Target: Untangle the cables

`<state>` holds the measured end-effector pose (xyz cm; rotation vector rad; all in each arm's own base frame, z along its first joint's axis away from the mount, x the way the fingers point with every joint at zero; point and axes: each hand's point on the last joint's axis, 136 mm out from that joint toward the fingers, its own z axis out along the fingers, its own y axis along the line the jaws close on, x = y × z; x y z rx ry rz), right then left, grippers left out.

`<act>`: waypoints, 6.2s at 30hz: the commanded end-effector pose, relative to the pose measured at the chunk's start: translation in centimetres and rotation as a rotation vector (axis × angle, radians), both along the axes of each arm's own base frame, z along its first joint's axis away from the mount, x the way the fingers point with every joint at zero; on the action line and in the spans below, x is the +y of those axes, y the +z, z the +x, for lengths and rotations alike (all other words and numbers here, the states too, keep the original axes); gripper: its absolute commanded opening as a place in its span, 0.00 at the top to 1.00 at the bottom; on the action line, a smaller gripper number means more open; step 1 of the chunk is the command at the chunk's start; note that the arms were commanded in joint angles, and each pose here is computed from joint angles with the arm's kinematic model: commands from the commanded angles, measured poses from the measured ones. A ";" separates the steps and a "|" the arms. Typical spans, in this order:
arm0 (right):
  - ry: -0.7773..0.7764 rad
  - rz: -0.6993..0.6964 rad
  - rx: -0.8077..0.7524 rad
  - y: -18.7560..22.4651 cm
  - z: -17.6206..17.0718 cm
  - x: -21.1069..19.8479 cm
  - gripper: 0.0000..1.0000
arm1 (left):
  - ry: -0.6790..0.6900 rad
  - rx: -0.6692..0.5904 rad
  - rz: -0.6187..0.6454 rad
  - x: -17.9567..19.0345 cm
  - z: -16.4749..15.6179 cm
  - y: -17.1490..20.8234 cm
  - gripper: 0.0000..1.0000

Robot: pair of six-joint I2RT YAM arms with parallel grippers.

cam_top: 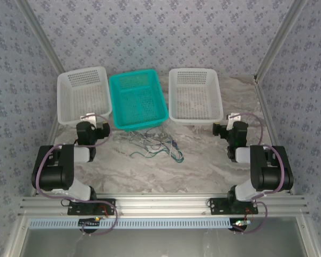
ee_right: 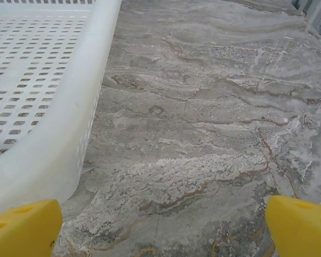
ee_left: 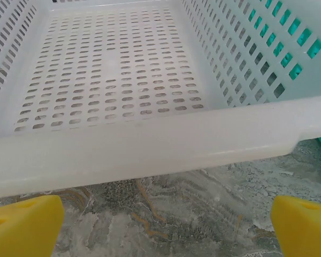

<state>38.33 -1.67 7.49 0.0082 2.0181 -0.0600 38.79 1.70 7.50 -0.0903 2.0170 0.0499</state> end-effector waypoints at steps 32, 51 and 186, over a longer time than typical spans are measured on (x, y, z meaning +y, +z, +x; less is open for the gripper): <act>-0.458 0.425 -0.018 8.2 -6.5 -3.4 0.00 | 0.300 -0.025 -0.027 3.8 -2.9 5.6 0.01; 0.308 0.381 0.363 10.2 -11.1 21.0 0.08 | -0.020 0.319 -0.679 -16.0 -14.1 7.9 0.22; 0.688 -0.100 0.107 -3.7 -7.1 32.5 0.51 | -0.439 -0.083 -0.400 -17.1 -9.7 31.0 1.00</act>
